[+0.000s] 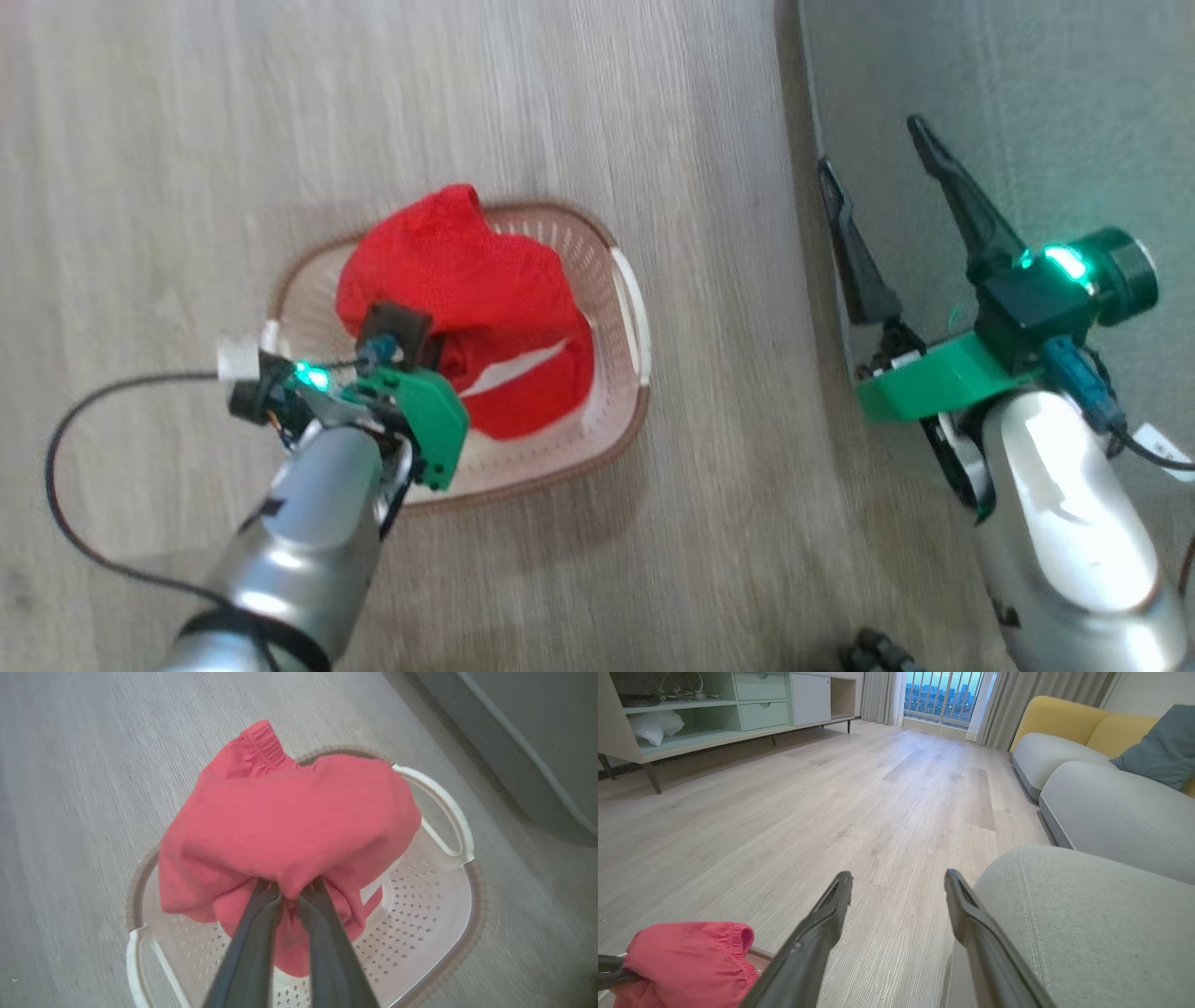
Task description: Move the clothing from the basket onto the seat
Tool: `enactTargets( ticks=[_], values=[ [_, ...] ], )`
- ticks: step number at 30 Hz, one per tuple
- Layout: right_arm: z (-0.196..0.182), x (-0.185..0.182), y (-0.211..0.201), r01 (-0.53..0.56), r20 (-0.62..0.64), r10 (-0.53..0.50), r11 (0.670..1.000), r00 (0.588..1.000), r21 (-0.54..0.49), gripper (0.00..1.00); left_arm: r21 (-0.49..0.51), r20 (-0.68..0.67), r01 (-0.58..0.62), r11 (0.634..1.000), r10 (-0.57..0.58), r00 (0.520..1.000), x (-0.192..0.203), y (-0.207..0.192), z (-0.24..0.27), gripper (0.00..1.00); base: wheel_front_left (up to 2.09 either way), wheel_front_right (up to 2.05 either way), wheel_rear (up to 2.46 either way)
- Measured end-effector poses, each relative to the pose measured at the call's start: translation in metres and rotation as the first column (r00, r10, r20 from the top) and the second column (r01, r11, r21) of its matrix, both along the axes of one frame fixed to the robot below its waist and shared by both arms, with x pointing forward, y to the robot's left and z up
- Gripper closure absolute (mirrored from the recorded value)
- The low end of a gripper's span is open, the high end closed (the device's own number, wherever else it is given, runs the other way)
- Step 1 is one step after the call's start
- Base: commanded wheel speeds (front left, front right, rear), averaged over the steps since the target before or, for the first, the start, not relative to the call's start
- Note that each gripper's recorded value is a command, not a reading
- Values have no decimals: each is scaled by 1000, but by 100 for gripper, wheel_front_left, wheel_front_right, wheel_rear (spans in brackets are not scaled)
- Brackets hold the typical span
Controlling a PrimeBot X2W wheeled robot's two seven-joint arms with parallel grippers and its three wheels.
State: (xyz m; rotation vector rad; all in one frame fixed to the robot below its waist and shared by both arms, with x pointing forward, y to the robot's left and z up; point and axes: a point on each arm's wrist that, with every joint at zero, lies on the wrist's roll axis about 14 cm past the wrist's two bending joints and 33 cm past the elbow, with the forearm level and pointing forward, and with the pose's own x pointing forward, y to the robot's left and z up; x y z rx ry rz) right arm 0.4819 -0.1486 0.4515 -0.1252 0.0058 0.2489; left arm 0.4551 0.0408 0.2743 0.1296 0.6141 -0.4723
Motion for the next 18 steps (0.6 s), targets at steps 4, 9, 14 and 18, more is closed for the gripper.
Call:
enactTargets(
  ticks=[4,9,14,18],
  values=[
    [19,-17,3,-3,26,3,1000,1000,11,0,-42,103,-58,997,62,993,-1,7,42,100,0,0,0],
    [41,-40,9,-16,62,14,999,998,29,0,-127,264,-130,983,160,951,4,20,106,100,0,0,0],
    [59,-55,13,-26,101,22,999,995,41,0,-179,385,-140,974,201,901,-3,30,154,100,0,0,0],
    [69,-69,20,-50,121,44,998,992,49,0,-220,478,-150,964,240,845,-13,40,193,100,0,0,0]
  ],
)
